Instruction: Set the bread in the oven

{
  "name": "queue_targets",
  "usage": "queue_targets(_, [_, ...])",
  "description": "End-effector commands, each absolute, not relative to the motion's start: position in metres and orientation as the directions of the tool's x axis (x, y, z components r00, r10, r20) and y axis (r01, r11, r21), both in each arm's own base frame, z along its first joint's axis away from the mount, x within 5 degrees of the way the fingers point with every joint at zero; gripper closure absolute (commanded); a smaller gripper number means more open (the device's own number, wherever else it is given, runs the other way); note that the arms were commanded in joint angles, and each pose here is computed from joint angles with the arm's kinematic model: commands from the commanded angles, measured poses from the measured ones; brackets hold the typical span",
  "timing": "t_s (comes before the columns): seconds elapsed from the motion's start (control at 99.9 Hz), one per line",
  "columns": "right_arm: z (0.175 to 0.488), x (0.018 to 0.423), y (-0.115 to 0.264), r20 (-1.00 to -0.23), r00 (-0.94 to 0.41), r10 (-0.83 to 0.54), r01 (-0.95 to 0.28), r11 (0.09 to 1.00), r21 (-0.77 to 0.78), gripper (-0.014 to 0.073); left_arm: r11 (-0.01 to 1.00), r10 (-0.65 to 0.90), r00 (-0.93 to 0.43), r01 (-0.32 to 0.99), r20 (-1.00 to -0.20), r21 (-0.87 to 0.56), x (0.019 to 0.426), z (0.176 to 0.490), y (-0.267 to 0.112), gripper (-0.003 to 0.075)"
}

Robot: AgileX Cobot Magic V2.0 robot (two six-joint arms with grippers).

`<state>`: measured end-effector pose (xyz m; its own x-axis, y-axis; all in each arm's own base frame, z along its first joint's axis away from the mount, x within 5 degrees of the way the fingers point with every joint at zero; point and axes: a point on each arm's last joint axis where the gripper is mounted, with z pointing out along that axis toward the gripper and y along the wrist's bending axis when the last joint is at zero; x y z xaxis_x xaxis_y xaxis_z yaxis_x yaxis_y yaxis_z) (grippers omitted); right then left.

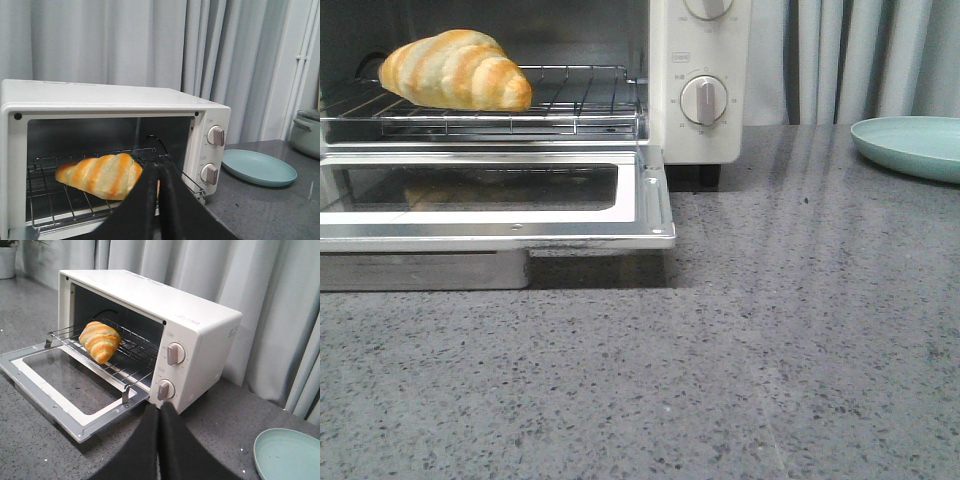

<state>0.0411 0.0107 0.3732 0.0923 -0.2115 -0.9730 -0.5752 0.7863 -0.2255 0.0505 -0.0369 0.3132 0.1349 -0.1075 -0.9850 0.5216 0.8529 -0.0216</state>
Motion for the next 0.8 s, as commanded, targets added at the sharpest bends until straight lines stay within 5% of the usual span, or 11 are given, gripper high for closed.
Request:
queue_targets(0.0, [0.385,0.04,0.011,-0.968,0.17,-0.186,-0.562,0.789,-0.25,0.0664,0.857,-0.134,0.134,0.514,-0.982,-0.047,0.053,0.321,-0.036,0.0741])
queue_targets(0.26, [0.385,0.04,0.011,-0.968,0.17,-0.186,-0.562,0.789,-0.25,0.0664,0.862,-0.119,0.131,0.505,-0.984,-0.037,0.054,0.317,-0.036,0.0741])
queue_targets(0.401, [0.385,0.04,0.011,-0.968,0.17,-0.186,-0.562,0.789,-0.25,0.0664,0.884,0.138,0.158,0.424,-0.978,0.194,0.058,0.303,-0.033,0.0741])
queue_targets(0.621, [0.385,0.04,0.011,-0.968,0.17,-0.186,-0.562,0.789,-0.25,0.0664,0.99,0.033,-0.138,0.143,-0.99,0.014,0.071,0.247,-0.011,0.0741])
queue_targets(0.791, [0.385,0.04,0.011,-0.968,0.17,-0.186,-0.562,0.789,-0.25,0.0664,0.999,-0.025,-0.066,0.037,-0.998,-0.027,0.067,0.226,-0.003,0.0741])
